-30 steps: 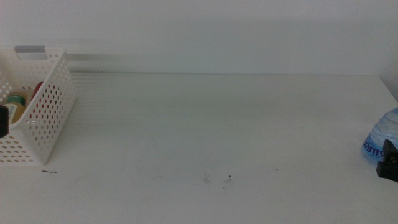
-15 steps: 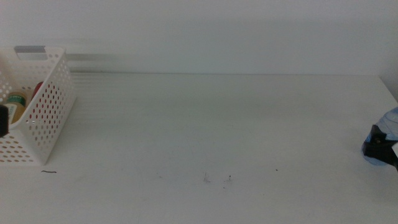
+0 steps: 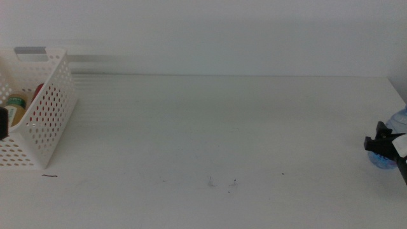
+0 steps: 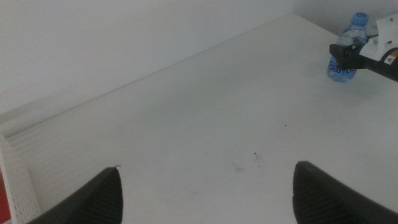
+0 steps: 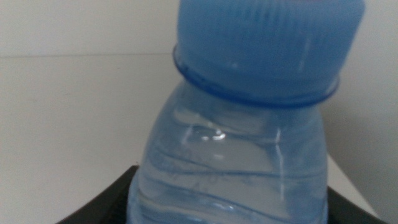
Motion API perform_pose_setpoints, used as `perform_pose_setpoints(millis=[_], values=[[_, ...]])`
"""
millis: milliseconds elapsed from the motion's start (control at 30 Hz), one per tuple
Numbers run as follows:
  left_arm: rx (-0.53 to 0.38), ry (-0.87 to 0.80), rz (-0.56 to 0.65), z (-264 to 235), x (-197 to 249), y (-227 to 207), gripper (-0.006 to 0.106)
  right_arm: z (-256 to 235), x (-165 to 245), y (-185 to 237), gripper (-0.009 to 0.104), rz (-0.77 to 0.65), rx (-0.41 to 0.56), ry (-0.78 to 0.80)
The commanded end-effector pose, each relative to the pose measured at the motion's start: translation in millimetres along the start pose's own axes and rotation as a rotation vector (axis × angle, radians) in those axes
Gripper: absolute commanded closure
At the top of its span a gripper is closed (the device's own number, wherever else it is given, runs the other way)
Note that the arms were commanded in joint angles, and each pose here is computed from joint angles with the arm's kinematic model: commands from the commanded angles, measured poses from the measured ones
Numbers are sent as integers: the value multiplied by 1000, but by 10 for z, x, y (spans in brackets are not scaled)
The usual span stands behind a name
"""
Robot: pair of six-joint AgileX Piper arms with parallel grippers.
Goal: Use arms to grab the bottles and put them into the dustbin to the left of the table.
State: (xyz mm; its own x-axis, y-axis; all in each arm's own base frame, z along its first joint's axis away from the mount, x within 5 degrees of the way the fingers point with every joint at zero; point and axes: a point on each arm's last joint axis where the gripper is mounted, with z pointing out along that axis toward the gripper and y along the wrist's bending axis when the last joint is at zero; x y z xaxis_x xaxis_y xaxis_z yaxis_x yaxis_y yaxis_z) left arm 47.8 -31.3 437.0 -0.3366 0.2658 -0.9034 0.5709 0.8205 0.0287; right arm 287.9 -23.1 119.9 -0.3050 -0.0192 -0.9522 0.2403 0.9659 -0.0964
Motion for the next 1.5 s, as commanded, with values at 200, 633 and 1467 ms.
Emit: perform_pose_setpoints(millis=[200, 633, 1467], values=[[-2, -13, 0, -7, -16, 2, 7, -192, -854, 1007, 96, -91, -424, -171], [-2, -15, 0, -7, -18, 2, 7, -243, -1053, 3077, 97, -249, -913, -142], [-2, -15, 0, -7, -18, 2, 7, -333, -754, 3121, 4, -300, -915, 90]])
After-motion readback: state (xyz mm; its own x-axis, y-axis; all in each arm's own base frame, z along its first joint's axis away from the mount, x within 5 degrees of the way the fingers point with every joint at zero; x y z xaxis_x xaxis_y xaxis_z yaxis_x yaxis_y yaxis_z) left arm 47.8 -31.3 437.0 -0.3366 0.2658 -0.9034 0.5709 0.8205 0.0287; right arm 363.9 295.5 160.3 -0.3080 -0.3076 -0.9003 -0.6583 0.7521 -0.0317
